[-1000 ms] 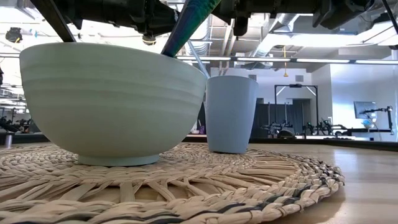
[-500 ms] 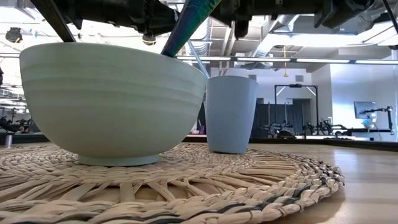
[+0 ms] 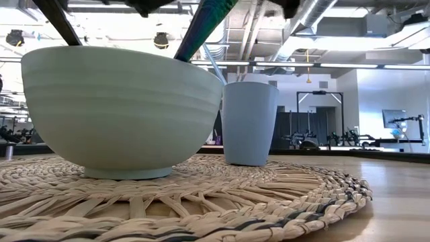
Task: Pick & Place Utensil
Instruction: Return to Home Position
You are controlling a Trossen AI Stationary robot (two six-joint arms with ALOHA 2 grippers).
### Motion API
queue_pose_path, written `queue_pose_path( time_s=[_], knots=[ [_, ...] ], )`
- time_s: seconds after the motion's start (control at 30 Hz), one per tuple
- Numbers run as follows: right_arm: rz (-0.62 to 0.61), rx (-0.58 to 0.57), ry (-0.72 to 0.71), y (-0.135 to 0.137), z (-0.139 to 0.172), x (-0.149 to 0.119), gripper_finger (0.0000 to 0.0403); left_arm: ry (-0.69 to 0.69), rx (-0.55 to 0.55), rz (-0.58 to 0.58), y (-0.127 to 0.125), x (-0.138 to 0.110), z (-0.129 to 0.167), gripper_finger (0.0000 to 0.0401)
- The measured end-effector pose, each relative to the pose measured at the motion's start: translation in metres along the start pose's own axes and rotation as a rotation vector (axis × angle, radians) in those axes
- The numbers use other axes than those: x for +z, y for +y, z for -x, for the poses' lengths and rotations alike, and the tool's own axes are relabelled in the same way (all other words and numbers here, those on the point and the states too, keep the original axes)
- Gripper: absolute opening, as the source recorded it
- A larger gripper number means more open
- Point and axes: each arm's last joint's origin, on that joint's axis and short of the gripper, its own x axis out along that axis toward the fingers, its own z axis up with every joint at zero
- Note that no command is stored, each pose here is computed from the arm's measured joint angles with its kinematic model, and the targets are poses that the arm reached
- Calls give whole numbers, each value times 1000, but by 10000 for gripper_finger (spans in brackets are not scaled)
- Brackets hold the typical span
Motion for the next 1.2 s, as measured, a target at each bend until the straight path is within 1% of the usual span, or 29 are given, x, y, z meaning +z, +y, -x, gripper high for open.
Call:
queue_pose_path(
  time_s=[0.13,0.2,0.33,0.47,0.53,0.7,0.77,0.93,1.07,1.2],
  knots=[
    [-26,2,24,-7,17,9,156,40,-19,-8,3,5,15,214],
    [-33,2,15,-9,21,13,155,38,-10,-33,6,7,19,214],
    [-50,2,2,-10,24,16,153,19,12,-26,10,10,22,214],
    [-34,1,4,-10,24,15,153,33,8,-23,10,8,22,214],
    [-28,-2,16,-12,26,16,155,35,7,-2,10,9,24,214],
    [-60,-3,38,-16,37,19,157,2,11,126,14,17,37,214],
    [-71,-4,49,-18,42,20,156,15,-25,157,15,18,45,214],
    [-74,-4,67,-21,49,20,153,26,-131,191,17,21,65,214],
    [-76,-13,80,-24,53,9,153,64,-180,193,17,19,77,214],
    [-124,-38,59,-31,55,-6,156,64,-250,197,15,18,79,214]
  ],
)
